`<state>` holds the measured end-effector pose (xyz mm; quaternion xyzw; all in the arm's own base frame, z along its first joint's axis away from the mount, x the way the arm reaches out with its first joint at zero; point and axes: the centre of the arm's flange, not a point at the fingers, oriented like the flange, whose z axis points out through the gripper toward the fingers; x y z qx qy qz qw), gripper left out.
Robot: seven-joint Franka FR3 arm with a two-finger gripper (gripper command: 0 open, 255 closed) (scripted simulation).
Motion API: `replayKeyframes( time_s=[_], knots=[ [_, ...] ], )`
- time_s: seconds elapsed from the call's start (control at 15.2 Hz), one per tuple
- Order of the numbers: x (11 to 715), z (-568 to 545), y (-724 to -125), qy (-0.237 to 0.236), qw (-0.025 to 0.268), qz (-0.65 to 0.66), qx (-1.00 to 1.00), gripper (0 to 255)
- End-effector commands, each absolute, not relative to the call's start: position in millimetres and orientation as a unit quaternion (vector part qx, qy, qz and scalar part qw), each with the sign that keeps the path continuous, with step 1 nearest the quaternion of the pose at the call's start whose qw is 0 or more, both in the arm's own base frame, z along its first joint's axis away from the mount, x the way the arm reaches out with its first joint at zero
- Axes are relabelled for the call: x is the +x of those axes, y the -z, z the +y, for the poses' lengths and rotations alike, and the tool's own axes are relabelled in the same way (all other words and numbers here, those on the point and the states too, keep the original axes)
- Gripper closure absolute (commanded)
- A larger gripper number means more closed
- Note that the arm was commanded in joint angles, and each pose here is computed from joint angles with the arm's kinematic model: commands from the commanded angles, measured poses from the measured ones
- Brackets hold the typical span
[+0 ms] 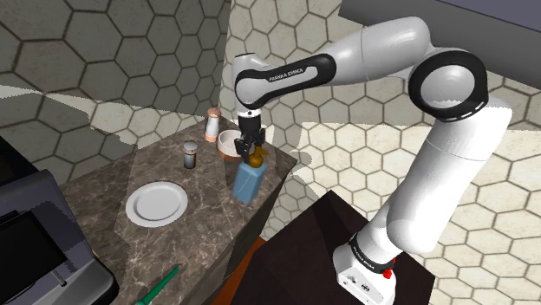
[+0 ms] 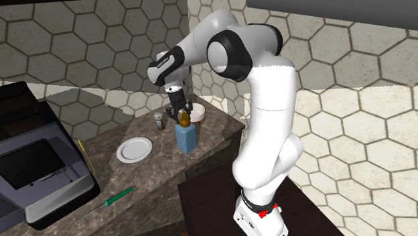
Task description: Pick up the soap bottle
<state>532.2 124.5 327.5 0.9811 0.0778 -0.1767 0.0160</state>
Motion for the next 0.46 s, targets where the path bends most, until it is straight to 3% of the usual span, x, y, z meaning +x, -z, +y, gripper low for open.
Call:
replayKeyframes(
  time_s=[0.0,0.4],
  knots=[
    [532.0,124.7,-338.7,0.177,0.016,0.078,0.981,255],
    [532.0,124.7,-360.7,0.177,0.016,0.078,0.981,255]
  ],
)
